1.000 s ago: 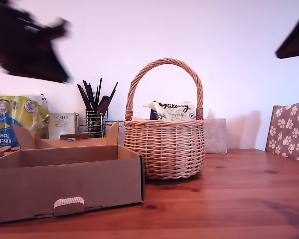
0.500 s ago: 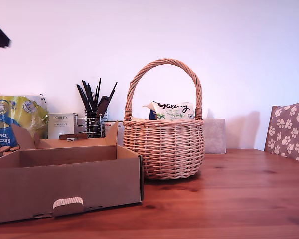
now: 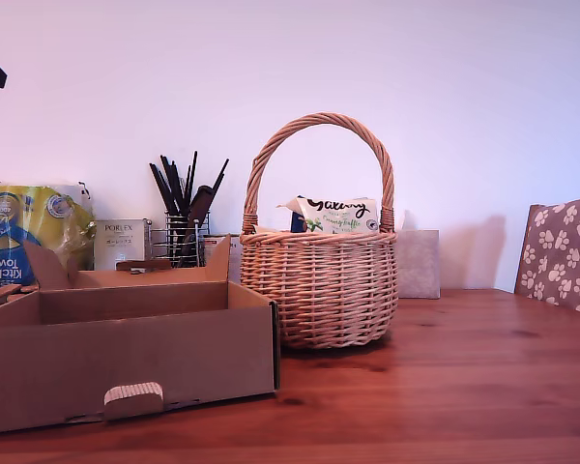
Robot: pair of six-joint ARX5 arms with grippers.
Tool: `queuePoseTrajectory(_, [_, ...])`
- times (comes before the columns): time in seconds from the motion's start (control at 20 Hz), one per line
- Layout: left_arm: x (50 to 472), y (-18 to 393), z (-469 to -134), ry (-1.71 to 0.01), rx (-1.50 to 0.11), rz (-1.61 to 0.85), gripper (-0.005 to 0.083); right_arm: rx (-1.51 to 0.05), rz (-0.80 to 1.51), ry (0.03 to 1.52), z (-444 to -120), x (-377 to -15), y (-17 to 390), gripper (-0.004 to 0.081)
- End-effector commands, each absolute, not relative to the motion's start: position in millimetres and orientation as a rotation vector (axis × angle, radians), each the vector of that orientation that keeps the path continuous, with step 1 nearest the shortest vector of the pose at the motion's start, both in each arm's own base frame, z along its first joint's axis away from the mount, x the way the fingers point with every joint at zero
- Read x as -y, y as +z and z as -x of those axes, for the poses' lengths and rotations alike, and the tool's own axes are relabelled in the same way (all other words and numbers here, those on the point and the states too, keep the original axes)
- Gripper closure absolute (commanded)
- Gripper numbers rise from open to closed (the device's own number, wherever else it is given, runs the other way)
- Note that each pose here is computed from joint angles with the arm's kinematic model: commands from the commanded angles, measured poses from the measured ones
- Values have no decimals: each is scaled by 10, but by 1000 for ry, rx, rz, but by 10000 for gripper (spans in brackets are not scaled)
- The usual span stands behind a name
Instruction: Move the bags of Easter eggs from the cardboard box on the left into the woven basket on the right side.
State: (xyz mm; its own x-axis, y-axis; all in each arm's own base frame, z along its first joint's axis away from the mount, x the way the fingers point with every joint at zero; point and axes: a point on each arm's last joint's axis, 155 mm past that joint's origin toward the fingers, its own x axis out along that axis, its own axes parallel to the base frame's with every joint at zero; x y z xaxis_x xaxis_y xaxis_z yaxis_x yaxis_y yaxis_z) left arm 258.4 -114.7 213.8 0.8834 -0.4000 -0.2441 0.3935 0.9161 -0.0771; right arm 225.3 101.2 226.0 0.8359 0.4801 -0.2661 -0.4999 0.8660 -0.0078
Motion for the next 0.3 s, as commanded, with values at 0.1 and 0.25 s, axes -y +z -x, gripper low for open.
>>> queuePoseTrajectory(0.1, [1133, 2045, -2595, -400, -291, 42, 754, -334, 73, 526, -2221, -1018, 2105, 783])
queuePoseTrajectory(0.25, [1121, 2052, -2602, -386, -297, 85, 754, -385, 69, 527, -2181, -1011, 1991, 783])
